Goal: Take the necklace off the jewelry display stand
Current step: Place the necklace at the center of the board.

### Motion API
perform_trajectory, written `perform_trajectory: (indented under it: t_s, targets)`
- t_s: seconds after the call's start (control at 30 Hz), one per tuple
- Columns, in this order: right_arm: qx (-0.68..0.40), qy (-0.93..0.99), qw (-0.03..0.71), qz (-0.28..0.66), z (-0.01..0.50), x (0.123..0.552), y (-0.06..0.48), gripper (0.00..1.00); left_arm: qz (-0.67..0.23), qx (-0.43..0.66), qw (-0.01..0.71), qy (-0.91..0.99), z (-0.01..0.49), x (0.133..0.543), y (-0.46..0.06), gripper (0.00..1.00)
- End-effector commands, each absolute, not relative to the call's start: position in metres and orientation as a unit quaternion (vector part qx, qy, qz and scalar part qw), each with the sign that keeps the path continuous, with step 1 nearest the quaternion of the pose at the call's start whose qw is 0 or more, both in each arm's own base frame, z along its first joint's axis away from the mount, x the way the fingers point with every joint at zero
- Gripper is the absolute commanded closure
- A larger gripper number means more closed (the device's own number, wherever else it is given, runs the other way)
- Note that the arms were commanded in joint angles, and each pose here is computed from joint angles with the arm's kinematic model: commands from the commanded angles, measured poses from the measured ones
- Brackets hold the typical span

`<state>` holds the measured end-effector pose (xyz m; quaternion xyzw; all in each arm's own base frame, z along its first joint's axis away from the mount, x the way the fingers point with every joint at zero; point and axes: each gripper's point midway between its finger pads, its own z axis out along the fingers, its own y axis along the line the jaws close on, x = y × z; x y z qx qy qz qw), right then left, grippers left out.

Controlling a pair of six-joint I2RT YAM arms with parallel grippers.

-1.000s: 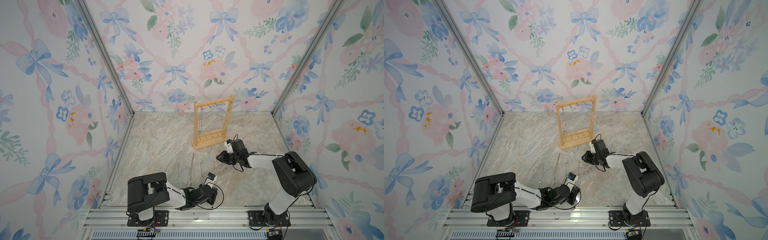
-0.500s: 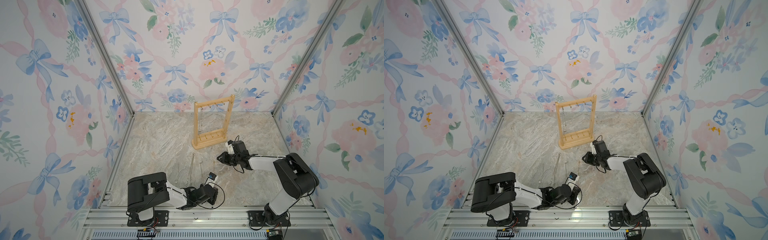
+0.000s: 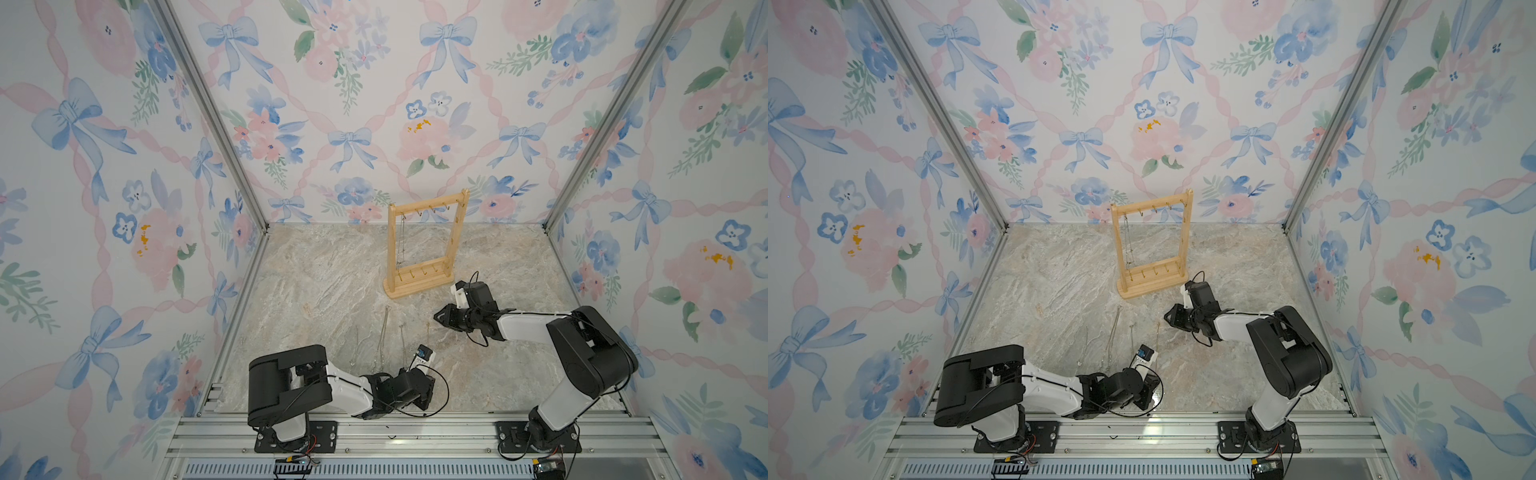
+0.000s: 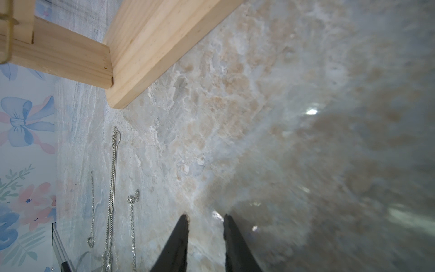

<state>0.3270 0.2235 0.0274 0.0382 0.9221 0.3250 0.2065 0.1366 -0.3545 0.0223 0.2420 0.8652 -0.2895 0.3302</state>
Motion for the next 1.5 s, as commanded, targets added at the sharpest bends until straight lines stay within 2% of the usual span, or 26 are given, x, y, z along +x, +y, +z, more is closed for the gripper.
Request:
perform_trajectory:
  t_s: [0.0, 0.93, 1.13, 1.3, 1.47]
  targets:
    - [0.031, 0.921, 0.213, 0.323, 0.03, 0.323, 0.224, 0.71, -0.261, 0.259, 0.32, 0.873, 0.014, 0.134, -0.346, 0.86]
    - [0.025, 0.922, 0.215, 0.322, 0.03, 0.32, 0.225, 0.71, -0.284, 0.257, 0.341, 0.858, 0.04, 0.137, -0.357, 0.78]
    - [-0.025, 0.911, 0.239, 0.335, 0.052, 0.313, 0.241, 0.77, -0.278, 0.254, 0.335, 0.864, 0.032, 0.136, -0.351, 0.77]
    - [-0.089, 0.916, 0.216, 0.327, 0.051, 0.293, 0.27, 0.81, -0.277, 0.255, 0.332, 0.865, 0.03, 0.135, -0.351, 0.77]
    - [-0.086, 0.925, 0.202, 0.31, 0.042, 0.291, 0.269, 0.84, -0.276, 0.255, 0.331, 0.865, 0.03, 0.135, -0.349, 0.77]
